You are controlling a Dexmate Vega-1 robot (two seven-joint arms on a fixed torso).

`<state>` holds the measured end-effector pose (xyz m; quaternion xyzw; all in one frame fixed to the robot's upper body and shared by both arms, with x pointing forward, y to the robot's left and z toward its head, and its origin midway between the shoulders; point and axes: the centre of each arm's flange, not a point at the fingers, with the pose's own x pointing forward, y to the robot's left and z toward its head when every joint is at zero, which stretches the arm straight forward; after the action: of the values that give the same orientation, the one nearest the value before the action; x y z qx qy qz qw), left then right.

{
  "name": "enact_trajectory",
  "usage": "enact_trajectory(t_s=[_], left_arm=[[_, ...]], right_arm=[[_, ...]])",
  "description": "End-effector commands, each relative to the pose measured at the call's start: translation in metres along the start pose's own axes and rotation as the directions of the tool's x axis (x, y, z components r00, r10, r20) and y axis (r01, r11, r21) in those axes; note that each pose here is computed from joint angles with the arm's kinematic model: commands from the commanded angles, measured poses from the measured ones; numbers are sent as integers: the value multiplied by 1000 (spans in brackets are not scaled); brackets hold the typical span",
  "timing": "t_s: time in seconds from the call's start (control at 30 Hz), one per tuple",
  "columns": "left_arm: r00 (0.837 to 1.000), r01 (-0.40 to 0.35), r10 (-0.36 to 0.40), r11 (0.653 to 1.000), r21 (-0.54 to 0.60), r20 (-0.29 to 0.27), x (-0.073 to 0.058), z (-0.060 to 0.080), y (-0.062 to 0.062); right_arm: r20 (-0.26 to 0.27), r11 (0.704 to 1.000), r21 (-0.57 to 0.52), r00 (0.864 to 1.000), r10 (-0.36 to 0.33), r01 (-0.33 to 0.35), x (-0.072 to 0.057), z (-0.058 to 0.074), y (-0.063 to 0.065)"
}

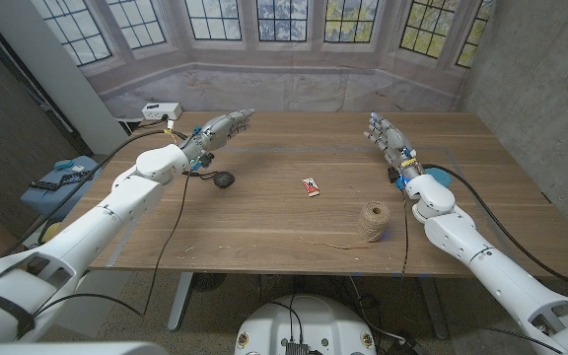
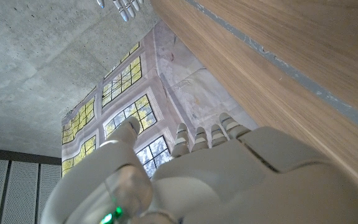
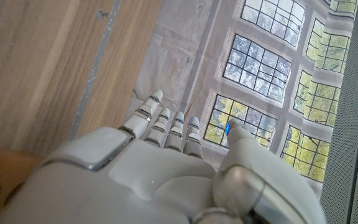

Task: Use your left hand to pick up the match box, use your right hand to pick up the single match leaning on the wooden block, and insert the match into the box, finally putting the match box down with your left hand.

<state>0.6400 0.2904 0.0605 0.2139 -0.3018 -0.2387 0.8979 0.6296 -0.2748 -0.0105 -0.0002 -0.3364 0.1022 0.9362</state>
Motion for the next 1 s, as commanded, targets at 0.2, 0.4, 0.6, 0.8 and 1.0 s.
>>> enact_trajectory(t_s=[0.2, 0.4, 0.6, 0.8, 1.0], left_arm=[[980, 196, -190, 969, 151, -52, 34, 22, -7], [971, 240, -232, 950, 200, -64, 41, 31, -8], [960, 281, -271, 927, 250, -73, 47, 38, -9], [950, 313, -300, 897, 312, -90, 50, 44, -10], [941, 337, -322, 858, 388, -106, 54, 52, -11]], right_arm=[[14, 1000, -17, 1000, -9, 9, 0, 9, -11], [13, 1000, -23, 1000, -15, 15, -5, 11, -14], [10, 999, -26, 1000, -29, 29, -13, 13, -16], [5, 999, -32, 999, -38, 38, -19, 14, -18], [4, 998, -39, 999, -44, 44, -22, 17, -22]])
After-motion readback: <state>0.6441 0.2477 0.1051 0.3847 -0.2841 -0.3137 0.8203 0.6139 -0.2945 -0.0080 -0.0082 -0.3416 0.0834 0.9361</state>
